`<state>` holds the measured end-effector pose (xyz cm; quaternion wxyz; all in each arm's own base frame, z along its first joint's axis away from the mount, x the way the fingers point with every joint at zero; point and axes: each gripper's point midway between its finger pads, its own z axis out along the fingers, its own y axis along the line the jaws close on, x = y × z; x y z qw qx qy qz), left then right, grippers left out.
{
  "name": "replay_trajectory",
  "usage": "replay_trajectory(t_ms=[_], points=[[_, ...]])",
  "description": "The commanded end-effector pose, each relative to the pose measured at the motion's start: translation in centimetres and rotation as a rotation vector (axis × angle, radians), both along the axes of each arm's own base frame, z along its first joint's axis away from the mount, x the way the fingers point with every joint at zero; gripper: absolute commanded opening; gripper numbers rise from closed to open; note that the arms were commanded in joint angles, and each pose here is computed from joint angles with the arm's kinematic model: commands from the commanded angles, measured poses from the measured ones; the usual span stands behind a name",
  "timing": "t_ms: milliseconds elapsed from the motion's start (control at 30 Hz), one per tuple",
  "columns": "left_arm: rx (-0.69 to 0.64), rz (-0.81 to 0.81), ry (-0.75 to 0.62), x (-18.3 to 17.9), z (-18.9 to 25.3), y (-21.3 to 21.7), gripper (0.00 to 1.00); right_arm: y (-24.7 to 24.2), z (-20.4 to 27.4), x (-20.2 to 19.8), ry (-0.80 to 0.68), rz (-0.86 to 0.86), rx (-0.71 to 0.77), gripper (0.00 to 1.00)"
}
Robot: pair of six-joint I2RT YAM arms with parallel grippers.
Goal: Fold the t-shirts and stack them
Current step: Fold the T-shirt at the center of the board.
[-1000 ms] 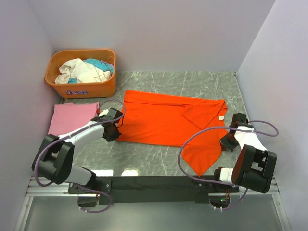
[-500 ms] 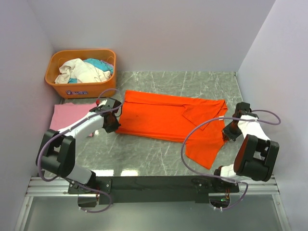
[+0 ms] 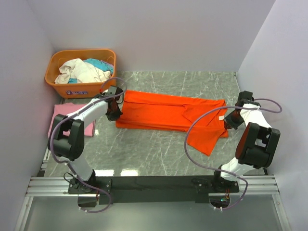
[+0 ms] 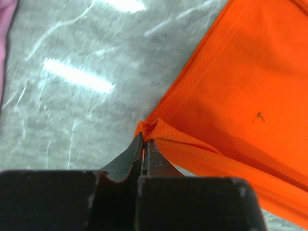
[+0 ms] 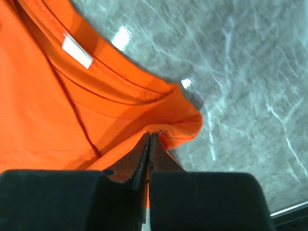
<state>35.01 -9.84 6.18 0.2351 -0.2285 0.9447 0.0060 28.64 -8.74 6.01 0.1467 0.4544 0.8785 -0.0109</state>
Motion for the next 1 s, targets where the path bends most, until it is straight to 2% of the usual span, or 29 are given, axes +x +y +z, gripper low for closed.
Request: replay_trajectory(t_ms=[0, 367, 700, 967], points=[[0.028, -0.02, -0.005, 1.5, 0.3, 0.4, 0.01, -1.0, 1.1, 2.2, -0.04, 0.014, -0.042, 0.0], [0.074, -0.069, -0.045, 4.2, 0.4, 0.4, 0.01, -1.9, 1.5, 4.9, -0.059, 0.023, -0.065, 0.0], [0.086, -0.129, -0.094, 6.0, 1.3, -0.7, 0.01, -2.5, 1.0, 5.4, -0.052, 0.016, -0.09, 0.0], [0.12, -0.147, -0.08, 7.0, 0.3, -1.0, 0.01, -3.1, -0.2, 4.9, -0.029, -0.002, -0.115, 0.0]])
